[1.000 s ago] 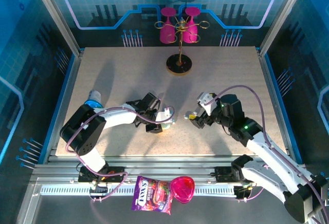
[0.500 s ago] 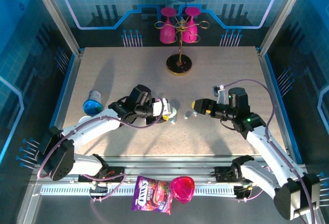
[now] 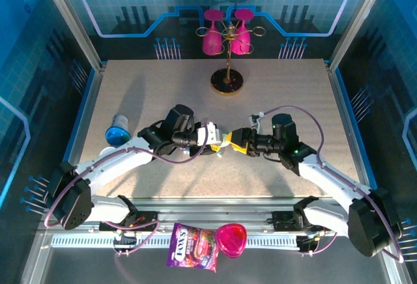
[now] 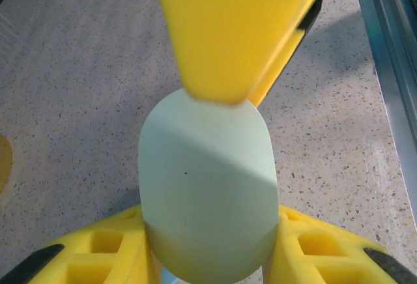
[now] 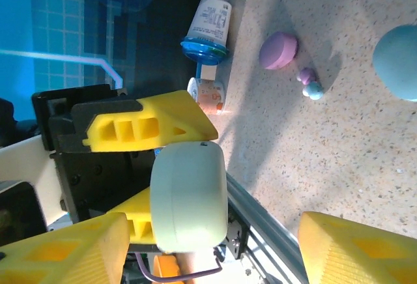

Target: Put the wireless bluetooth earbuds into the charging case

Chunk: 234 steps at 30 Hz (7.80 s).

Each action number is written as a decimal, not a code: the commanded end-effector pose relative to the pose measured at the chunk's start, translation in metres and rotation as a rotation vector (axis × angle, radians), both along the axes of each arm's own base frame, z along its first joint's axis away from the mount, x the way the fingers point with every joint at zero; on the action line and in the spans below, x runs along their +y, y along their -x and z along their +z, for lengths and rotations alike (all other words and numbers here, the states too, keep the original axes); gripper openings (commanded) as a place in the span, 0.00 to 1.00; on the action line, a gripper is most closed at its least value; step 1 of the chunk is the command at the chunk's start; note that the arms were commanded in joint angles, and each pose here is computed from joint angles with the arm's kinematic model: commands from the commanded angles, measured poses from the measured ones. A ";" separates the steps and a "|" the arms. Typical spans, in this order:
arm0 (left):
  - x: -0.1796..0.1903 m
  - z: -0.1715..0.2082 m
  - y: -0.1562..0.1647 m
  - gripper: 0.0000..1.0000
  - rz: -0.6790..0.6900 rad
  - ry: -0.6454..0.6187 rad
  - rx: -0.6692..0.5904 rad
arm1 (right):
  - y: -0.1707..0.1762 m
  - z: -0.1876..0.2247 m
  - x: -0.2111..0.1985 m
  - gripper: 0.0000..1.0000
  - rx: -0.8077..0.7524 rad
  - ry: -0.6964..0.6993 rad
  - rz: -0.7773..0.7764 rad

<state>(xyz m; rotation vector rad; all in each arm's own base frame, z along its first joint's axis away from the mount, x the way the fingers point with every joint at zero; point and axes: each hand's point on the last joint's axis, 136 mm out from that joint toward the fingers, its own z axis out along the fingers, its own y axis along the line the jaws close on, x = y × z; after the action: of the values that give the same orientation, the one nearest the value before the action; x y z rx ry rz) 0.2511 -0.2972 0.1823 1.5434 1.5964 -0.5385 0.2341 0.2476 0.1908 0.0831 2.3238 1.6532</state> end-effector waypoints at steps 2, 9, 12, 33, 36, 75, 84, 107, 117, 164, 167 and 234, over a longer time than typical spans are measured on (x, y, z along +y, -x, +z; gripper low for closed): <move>-0.009 0.022 0.005 0.37 -0.041 0.052 -0.022 | -0.001 0.015 0.014 0.53 -0.021 -0.050 0.048; -0.007 0.021 0.006 0.38 -0.038 0.046 -0.027 | -0.002 0.019 0.018 0.25 -0.038 -0.067 0.051; -0.008 0.022 0.005 0.47 -0.026 0.063 -0.031 | -0.003 0.022 0.017 0.20 -0.042 -0.077 0.042; 0.001 0.134 0.007 0.93 0.035 0.799 -0.043 | 0.000 0.145 -0.003 0.15 -0.124 -0.553 -0.016; 0.001 0.153 0.011 0.91 0.003 0.864 -0.051 | 0.004 0.157 -0.006 0.14 -0.124 -0.581 -0.020; -0.021 0.166 0.025 0.54 -0.164 0.849 -0.017 | 0.014 0.159 -0.002 0.13 -0.054 -0.558 -0.003; -0.024 0.160 0.026 0.52 -0.174 0.824 -0.007 | 0.017 0.162 -0.001 0.13 -0.069 -0.553 0.006; -0.027 0.162 0.031 0.45 -0.196 0.811 -0.002 | 0.018 0.160 0.002 0.13 -0.068 -0.550 0.015; -0.027 0.160 0.033 0.32 -0.201 0.807 0.011 | 0.017 0.150 0.002 0.17 -0.053 -0.508 0.002; -0.010 0.152 0.039 0.18 -0.049 0.742 0.295 | 0.001 0.157 -0.015 0.98 -0.936 0.483 0.034; -0.010 0.151 0.040 0.17 -0.060 0.737 0.287 | -0.006 0.159 -0.020 0.98 -0.927 0.488 -0.007; 0.027 0.102 -0.001 0.15 0.036 0.794 0.132 | -0.100 -0.126 -0.078 0.54 -0.052 0.871 0.082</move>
<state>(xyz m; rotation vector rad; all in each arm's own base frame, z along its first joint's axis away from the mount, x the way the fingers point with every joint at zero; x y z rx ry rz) 0.2605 -0.2729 0.2765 0.8483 1.3167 -1.1260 0.3262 0.1734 0.0659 -0.2152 2.7916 0.5128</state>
